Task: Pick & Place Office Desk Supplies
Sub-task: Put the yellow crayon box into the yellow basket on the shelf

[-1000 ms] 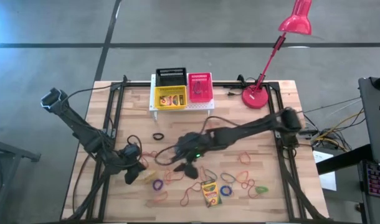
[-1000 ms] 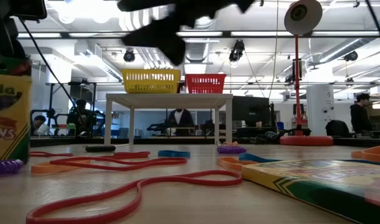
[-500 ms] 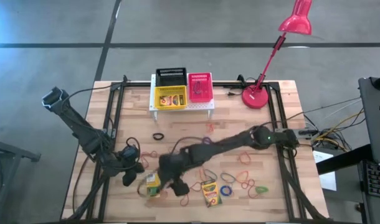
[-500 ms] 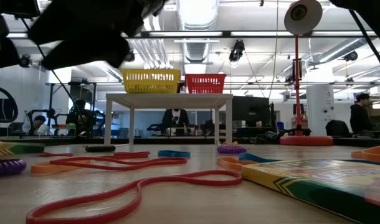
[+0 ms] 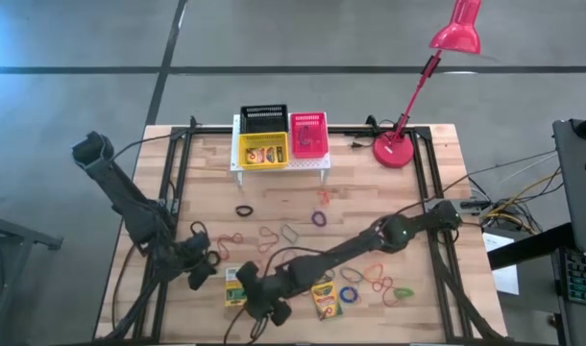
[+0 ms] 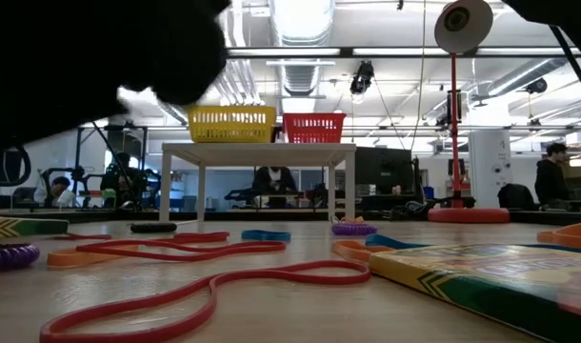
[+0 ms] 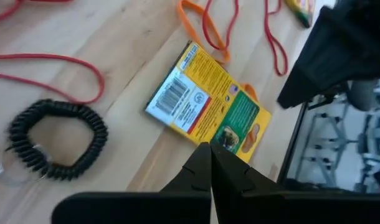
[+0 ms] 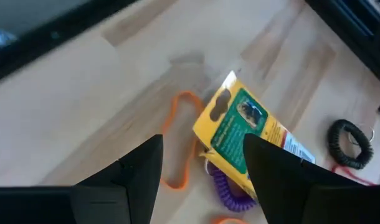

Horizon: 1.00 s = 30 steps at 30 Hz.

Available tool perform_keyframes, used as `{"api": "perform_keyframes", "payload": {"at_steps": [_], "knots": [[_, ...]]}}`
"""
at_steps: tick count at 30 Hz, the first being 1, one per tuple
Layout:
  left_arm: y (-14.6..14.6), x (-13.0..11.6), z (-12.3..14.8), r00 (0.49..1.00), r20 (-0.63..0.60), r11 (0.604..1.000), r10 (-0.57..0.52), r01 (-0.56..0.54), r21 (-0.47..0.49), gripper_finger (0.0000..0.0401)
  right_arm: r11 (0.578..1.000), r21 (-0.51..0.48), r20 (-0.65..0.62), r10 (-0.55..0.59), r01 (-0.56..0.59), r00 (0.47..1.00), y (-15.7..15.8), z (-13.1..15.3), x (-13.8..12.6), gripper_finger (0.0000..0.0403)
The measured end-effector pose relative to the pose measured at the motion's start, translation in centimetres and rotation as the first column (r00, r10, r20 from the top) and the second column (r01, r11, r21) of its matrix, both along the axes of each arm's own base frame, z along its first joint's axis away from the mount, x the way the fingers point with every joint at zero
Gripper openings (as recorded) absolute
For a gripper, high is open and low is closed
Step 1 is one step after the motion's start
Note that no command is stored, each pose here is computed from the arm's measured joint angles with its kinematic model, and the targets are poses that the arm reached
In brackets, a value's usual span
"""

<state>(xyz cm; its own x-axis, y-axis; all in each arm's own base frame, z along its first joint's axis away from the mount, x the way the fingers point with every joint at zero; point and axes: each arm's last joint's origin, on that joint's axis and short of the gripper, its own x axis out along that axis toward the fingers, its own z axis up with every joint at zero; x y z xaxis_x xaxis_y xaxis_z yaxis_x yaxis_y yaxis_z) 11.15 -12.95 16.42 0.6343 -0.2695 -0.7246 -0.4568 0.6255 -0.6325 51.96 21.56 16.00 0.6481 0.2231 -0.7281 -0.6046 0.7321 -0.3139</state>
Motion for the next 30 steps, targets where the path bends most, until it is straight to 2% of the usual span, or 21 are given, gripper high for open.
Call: {"api": "perform_keyframes", "payload": {"at_steps": [5,8,15,19,24,30], "knots": [[0.3,0.0,-1.9,0.996,0.071,0.999,0.045,-0.044,-0.015,0.0,0.996,-0.081,0.064,-0.041,0.046,0.997,0.5,-0.8,0.2,0.0219],[0.5,0.0,-2.9,0.994,0.086,0.998,0.067,-0.066,-0.017,0.0,0.997,-0.061,0.103,-0.044,0.05,0.994,0.6,-1.1,0.4,0.0219],[0.5,0.0,-4.4,0.995,0.053,0.995,0.088,-0.09,0.041,0.0,0.994,-0.106,0.109,-0.002,0.014,0.994,0.5,-2.4,0.3,0.0219],[0.2,0.3,-4.9,0.995,0.055,0.995,0.088,-0.09,0.039,0.0,0.996,-0.091,0.126,-0.009,0.021,0.992,0.6,-3.3,0.4,0.0213],[-0.4,0.7,-5.5,0.994,0.063,0.996,0.088,-0.09,0.029,0.0,0.996,-0.081,0.141,-0.017,0.028,0.99,0.5,-3.8,0.3,0.0176],[-1.0,1.2,-6.0,0.993,0.079,0.996,0.088,-0.088,0.004,0.0,0.997,-0.062,0.145,-0.044,0.053,0.988,0.5,-4.1,0.3,0.0097]]}}
